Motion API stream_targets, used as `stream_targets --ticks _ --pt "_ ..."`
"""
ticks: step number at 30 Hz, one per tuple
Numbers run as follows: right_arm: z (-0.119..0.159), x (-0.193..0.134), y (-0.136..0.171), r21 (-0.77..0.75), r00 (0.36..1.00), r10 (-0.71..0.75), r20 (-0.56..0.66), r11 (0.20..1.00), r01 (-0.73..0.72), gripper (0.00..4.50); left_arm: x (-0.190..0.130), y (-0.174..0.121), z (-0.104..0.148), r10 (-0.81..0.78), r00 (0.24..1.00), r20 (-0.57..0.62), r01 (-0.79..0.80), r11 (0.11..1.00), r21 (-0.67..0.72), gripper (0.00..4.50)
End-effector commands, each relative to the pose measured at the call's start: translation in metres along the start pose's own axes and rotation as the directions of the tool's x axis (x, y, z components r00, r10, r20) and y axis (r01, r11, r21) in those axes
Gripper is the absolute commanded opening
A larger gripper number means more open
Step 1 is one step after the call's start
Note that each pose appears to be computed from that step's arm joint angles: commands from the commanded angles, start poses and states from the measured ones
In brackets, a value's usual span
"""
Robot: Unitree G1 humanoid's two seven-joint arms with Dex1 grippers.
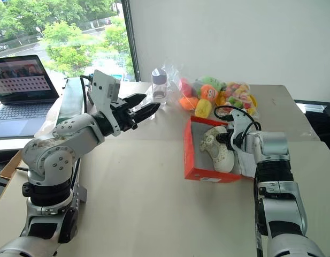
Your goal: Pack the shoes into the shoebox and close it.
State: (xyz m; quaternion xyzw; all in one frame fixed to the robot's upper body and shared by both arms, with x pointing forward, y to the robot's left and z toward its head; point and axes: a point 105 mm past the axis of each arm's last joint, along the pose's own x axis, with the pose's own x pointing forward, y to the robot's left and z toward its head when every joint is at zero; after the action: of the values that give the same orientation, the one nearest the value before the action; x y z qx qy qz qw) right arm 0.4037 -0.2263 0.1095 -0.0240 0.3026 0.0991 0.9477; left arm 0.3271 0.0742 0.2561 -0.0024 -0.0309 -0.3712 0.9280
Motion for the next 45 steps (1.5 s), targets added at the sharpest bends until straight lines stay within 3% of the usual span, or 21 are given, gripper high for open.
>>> stream_targets --ticks 1,7,9,18,29,33,37,42,45 --pt "0.022 0.002 0.005 -0.142 0.996 -0.015 0.089 0.989 0.028 0.8 -0.003 -0.007 0.016 -0.012 0.999 0.047 0.01 0.999 0.053 3.06" --pt "0.014 0.012 0.013 -0.335 0.997 -0.017 0.071 0.941 0.039 0.8 -0.007 -0.004 0.02 0.011 0.999 0.047 -0.014 0.997 0.076 3.06" --pt "0.014 0.013 0.018 -0.325 0.998 0.01 0.068 0.946 0.012 1.71 -0.007 -0.004 0.02 0.014 0.999 0.045 -0.018 0.997 0.079 3.17" --pt "0.041 0.003 0.038 -0.387 0.99 0.055 0.127 0.922 -0.002 4.44 -0.009 -0.007 0.02 0.016 0.999 0.042 -0.02 0.996 0.083 3.17" --pt "0.104 -0.048 0.076 -0.41 0.935 0.229 0.269 0.906 -0.104 4.44 -0.007 -0.002 0.022 0.042 0.998 0.043 -0.045 0.995 0.09 3.17" --pt "0.138 -0.083 0.102 -0.417 0.8 0.447 0.4 0.866 -0.275 4.44 -0.018 0.044 0.015 0.29 0.957 0.012 -0.289 0.952 0.101 3.17" --pt "0.141 -0.104 0.125 -0.507 0.666 0.62 0.415 0.766 -0.397 4.44 -0.038 0.079 0.002 0.484 0.875 -0.018 -0.478 0.87 0.118 3.17" --pt "0.138 -0.119 0.152 -0.54 0.503 0.779 0.375 0.624 -0.565 4.5 -0.069 0.102 -0.001 0.631 0.776 0.013 -0.631 0.774 0.051 4.38" --pt "0.136 -0.121 0.16 -0.546 0.468 0.809 0.356 0.587 -0.598 4.5 -0.081 0.108 -0.004 0.675 0.738 0.005 -0.674 0.736 0.053 4.38"
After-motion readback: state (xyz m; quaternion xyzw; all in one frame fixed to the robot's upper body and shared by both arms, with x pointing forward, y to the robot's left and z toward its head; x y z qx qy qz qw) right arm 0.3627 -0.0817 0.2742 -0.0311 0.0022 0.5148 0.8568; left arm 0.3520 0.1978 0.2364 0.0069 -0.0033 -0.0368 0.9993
